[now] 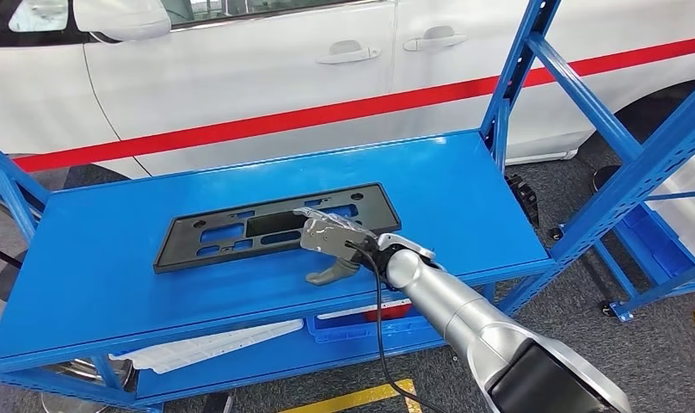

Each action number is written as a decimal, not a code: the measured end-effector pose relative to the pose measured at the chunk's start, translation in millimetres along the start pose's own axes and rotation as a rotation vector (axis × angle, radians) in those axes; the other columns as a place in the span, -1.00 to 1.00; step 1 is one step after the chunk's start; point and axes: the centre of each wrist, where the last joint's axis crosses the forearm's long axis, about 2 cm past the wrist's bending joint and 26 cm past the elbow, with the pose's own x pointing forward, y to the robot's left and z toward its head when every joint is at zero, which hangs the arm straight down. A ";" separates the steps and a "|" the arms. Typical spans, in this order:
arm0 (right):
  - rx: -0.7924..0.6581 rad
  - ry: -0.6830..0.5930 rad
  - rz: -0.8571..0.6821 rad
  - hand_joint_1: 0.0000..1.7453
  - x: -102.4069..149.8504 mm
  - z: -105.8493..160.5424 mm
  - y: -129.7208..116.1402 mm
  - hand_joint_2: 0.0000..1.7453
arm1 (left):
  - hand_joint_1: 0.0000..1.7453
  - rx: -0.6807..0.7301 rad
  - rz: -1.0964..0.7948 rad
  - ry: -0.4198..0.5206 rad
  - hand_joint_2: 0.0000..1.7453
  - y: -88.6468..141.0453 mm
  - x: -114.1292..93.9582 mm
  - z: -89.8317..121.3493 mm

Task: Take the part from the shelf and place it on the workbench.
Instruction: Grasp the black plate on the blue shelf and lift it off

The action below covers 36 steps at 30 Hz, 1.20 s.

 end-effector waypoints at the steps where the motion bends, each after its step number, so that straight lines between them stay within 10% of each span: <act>1: -0.005 0.005 0.027 -1.00 -0.1 -0.4 1.5 1.00 | -1.00 -0.001 -0.002 0.000 -1.00 -0.4 0.0 0.1; 15: -0.168 -0.024 0.886 -1.00 -12.8 5.4 25.6 1.00 | -1.00 -0.016 -0.025 0.000 -1.00 -4.9 1.6 0.1; 36: -0.141 -0.032 0.918 -1.00 -18.1 8.7 33.6 1.00 | -1.00 -0.026 -0.024 -0.006 -1.00 -4.7 0.3 0.5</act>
